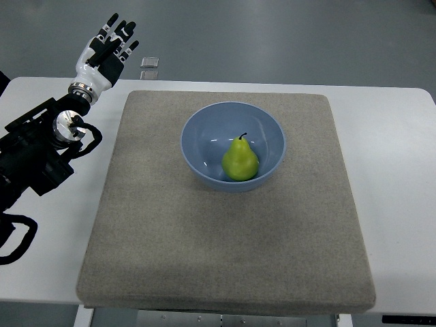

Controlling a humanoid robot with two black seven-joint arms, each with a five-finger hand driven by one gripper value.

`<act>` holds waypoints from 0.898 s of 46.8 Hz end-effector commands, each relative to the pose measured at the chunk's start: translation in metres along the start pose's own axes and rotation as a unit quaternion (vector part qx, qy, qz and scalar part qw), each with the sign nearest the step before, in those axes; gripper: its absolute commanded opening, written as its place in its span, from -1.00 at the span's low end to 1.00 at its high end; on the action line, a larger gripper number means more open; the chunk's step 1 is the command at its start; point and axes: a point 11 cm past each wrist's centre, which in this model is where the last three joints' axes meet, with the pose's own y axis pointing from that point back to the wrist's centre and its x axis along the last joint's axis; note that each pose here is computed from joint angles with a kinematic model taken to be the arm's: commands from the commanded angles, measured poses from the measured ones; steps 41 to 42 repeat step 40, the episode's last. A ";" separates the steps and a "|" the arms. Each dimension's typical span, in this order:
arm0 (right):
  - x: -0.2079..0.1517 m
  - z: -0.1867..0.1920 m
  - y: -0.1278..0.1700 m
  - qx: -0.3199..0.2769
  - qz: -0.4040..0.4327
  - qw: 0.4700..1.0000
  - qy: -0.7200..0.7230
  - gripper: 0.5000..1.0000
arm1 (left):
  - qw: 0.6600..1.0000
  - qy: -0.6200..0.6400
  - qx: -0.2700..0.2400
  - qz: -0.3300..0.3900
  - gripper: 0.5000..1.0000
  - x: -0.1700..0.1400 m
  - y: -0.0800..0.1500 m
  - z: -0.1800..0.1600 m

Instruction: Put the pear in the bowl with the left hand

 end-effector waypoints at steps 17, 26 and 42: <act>0.000 0.000 0.000 0.000 0.000 1.000 0.000 0.70 | 0.998 -0.007 -0.008 0.069 0.97 0.015 0.000 0.003; 0.000 0.000 0.000 0.000 0.000 1.000 -0.001 0.70 | 0.997 0.019 -0.022 0.069 0.97 0.015 -0.001 0.007; 0.000 0.001 0.000 -0.001 0.000 1.000 0.002 0.70 | 0.997 0.021 -0.019 0.077 0.97 0.015 -0.001 0.002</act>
